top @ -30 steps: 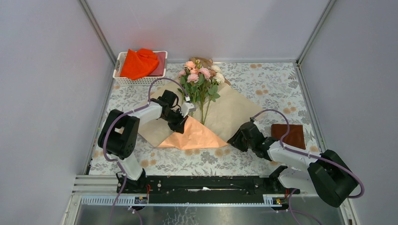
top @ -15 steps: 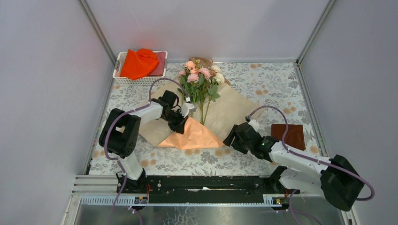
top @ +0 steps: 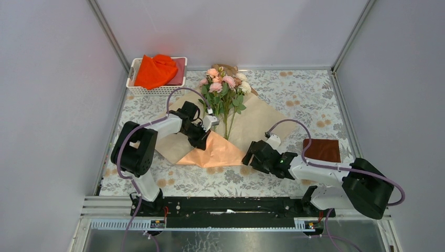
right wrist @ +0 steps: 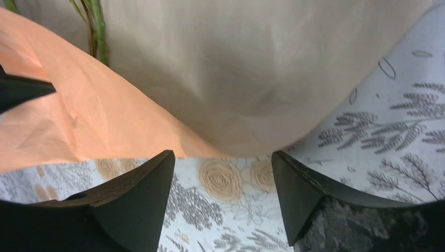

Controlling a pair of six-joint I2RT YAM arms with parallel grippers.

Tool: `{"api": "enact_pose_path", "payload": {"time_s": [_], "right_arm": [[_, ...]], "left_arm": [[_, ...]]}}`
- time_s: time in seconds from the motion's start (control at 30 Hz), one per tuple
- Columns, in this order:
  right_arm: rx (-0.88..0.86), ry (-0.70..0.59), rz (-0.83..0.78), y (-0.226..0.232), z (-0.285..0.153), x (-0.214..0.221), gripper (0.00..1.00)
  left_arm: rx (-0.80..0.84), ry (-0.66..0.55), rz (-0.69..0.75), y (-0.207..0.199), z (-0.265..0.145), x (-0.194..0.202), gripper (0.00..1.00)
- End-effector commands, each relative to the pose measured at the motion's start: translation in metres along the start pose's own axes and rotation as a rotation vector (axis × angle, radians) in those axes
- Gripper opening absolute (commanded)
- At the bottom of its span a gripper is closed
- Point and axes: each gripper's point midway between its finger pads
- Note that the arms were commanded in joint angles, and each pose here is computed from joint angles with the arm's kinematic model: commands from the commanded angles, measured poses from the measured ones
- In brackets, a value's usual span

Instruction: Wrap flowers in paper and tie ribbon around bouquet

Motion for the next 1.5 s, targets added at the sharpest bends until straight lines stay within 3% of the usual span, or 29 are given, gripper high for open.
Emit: {"api": "enact_pose_path", "payload": {"time_s": [0.0,0.2,0.37,0.6,0.73,0.87,1.1,1.23,1.47], "right_arm": [[0.06,-0.114,-0.01,-0.01,0.016,-0.015,0.73],[0.079,-0.241,-0.009,-0.024,0.015,-0.037,0.43],[0.104,-0.255,-0.06,-0.026,0.013,-0.041,0.21],[0.078,-0.298,-0.178,-0.01,-0.001,-0.057,0.0],[0.1,-0.271,-0.346,0.008,-0.005,-0.061,0.0],[0.169,-0.367,-0.491,0.024,-0.023,-0.085,0.0],[0.084,-0.358,-0.74,0.077,-0.028,-0.078,0.0],[-0.036,-0.338,-0.85,0.12,-0.024,-0.054,0.0],[-0.408,-0.241,-0.912,0.198,-0.014,0.01,0.0]], "left_arm": [[-0.003,-0.039,0.024,0.007,0.005,-0.009,0.0],[-0.001,-0.048,0.024,0.007,0.005,-0.012,0.0],[-0.005,-0.057,0.024,0.008,0.003,-0.016,0.0],[-0.015,-0.059,-0.009,0.011,0.008,-0.016,0.0],[-0.065,-0.038,-0.048,0.021,0.01,-0.013,0.0],[-0.079,-0.011,-0.063,0.023,0.014,-0.005,0.0],[-0.067,0.002,-0.087,0.025,0.022,0.0,0.0],[-0.058,0.003,-0.097,0.024,0.024,0.001,0.0],[-0.055,0.001,-0.096,0.024,0.025,0.002,0.0]]}}
Point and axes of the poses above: each gripper's point midway between its finger pads, its own z axis out along the fingers, its own y axis along the line the jaws close on, x = y × z, and after that the axes turned 12 degrees about z, right-handed
